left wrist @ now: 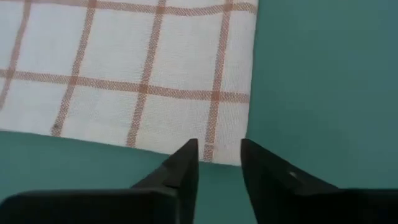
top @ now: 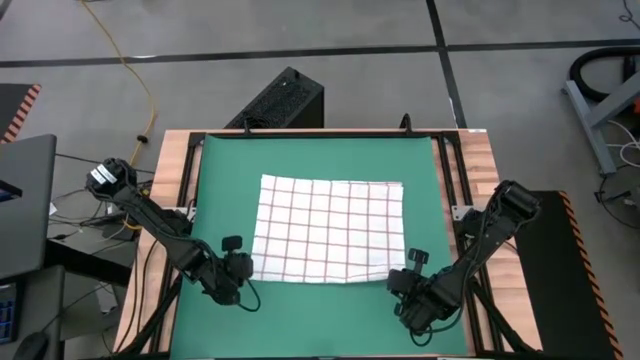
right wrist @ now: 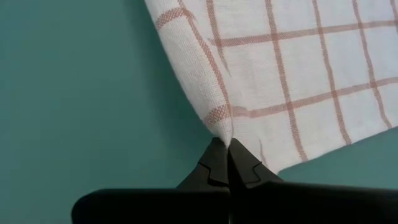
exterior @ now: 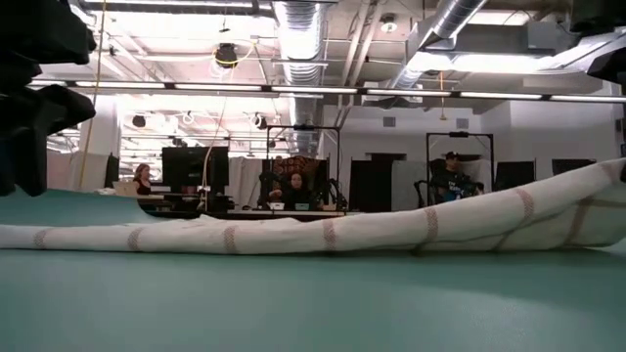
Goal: Roll towel into tight, uniform cylinder
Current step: Fold the white towel
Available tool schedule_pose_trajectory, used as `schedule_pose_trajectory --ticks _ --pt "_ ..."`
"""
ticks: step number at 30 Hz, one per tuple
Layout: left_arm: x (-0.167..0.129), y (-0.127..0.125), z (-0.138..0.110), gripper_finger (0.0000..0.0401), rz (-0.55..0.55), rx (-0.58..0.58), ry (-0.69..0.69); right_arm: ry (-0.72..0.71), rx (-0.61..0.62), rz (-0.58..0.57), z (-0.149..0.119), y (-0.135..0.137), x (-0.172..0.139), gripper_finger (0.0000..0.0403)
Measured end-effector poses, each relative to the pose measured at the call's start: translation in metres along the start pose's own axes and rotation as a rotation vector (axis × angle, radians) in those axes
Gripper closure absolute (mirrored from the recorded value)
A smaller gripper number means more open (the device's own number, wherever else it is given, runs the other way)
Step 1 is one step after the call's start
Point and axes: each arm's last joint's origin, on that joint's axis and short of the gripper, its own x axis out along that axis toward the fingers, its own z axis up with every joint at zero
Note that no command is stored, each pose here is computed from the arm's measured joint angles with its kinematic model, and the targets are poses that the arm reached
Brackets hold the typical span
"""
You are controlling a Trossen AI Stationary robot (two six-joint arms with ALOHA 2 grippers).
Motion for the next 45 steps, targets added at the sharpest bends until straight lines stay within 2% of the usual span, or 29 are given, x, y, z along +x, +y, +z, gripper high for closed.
schedule_pose_trajectory --ticks 2,6,9,12,15,20,34,37,41,45 --pt "0.000 -0.001 0.003 0.0274 0.011 -0.010 -0.043 0.000 0.000 0.000 0.000 0.000 0.000 0.0403" --pt "-0.002 -0.008 0.018 0.0272 0.031 -0.023 -0.260 0.000 0.000 0.000 0.000 0.000 0.000 0.0403" --pt "-0.003 -0.011 0.024 0.0284 0.006 0.024 -0.311 0.000 0.000 0.000 0.000 0.000 0.000 0.0403" --pt "-0.003 -0.009 0.024 0.0301 0.061 0.013 -0.332 -0.001 0.001 0.000 0.000 0.000 0.000 0.0403" --pt "0.002 -0.009 0.018 0.0308 0.095 0.055 -0.294 -0.001 0.000 0.000 0.000 0.000 0.000 0.0403" --pt "0.016 -0.020 0.006 0.0294 0.071 0.131 -0.205 0.004 0.000 0.002 0.000 0.000 0.000 0.0403" --pt "0.050 -0.033 -0.022 0.0249 0.128 0.158 -0.063 0.026 -0.001 0.014 -0.001 0.000 0.000 0.0403" --pt "0.051 -0.030 -0.026 0.0248 0.159 0.128 -0.029 0.027 0.001 0.014 -0.001 0.000 0.000 0.0403" --pt "0.047 -0.025 -0.029 0.0248 0.180 0.029 0.016 0.035 0.001 0.018 -0.001 0.001 0.000 0.0403" --pt "0.047 -0.024 -0.031 0.0274 0.172 0.009 0.051 0.036 0.001 0.020 -0.001 0.001 0.000 0.0403"
